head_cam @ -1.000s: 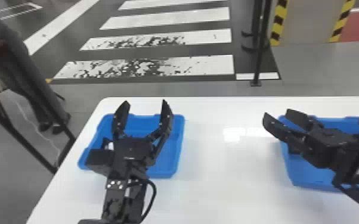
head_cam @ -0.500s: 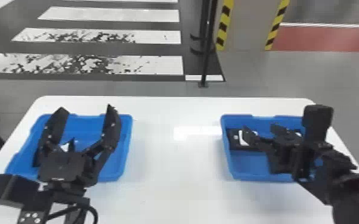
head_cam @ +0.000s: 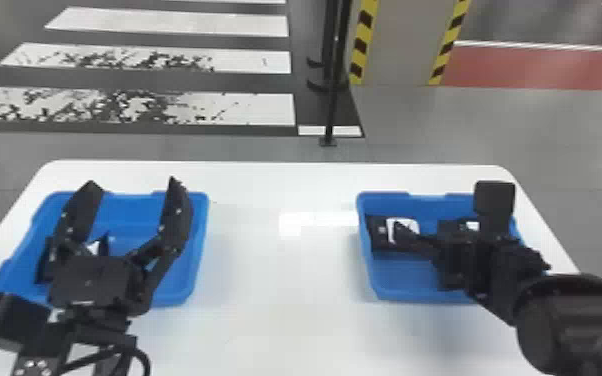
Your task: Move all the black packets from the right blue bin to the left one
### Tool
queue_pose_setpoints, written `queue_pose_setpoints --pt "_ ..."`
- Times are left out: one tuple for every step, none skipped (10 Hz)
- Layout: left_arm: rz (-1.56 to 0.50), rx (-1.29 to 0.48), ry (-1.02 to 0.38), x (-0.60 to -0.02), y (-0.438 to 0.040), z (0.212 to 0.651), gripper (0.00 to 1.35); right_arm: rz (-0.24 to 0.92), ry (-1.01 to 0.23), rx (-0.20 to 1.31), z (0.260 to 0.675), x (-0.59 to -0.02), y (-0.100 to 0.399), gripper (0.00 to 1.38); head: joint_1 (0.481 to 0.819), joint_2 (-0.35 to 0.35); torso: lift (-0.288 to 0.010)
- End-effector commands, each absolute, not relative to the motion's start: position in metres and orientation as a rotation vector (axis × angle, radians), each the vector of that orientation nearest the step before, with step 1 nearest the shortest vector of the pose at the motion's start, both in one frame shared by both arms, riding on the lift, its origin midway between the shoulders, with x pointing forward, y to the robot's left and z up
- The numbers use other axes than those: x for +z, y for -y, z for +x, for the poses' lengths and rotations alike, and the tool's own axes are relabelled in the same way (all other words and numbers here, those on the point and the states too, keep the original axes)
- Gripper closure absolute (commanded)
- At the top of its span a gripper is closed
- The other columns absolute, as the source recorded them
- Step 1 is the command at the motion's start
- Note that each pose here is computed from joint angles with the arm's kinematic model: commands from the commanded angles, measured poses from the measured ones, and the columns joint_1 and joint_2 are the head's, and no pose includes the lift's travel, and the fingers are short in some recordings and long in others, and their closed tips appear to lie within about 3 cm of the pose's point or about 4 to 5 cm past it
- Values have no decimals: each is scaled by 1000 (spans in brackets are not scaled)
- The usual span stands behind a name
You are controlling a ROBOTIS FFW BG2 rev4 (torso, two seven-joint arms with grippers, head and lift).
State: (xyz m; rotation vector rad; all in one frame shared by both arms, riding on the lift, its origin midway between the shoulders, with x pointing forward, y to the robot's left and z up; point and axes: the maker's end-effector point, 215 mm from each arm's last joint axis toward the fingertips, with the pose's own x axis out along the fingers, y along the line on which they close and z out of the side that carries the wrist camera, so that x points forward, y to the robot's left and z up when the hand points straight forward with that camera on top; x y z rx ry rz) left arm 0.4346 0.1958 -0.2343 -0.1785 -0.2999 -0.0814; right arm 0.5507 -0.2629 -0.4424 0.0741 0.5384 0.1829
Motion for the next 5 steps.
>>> queue_pose_setpoints --pt "-178 -82 295 -236 -196 435 124 82 -564 191 550 -454 258 233 695 -75 -140" --pt "-177 -82 293 -236 -196 435 124 76 -577 188 551 -458 257 234 695 -75 -140" --pt "-178 -84 290 -237 -196 436 124 70 -592 184 553 -466 257 236 695 -72 -140" --pt "-178 -85 293 -236 -195 436 124 76 -602 183 558 -473 258 242 695 -70 -140" --pt "-178 -87 291 -237 -195 436 124 100 -608 189 560 -477 255 265 695 -70 -140"
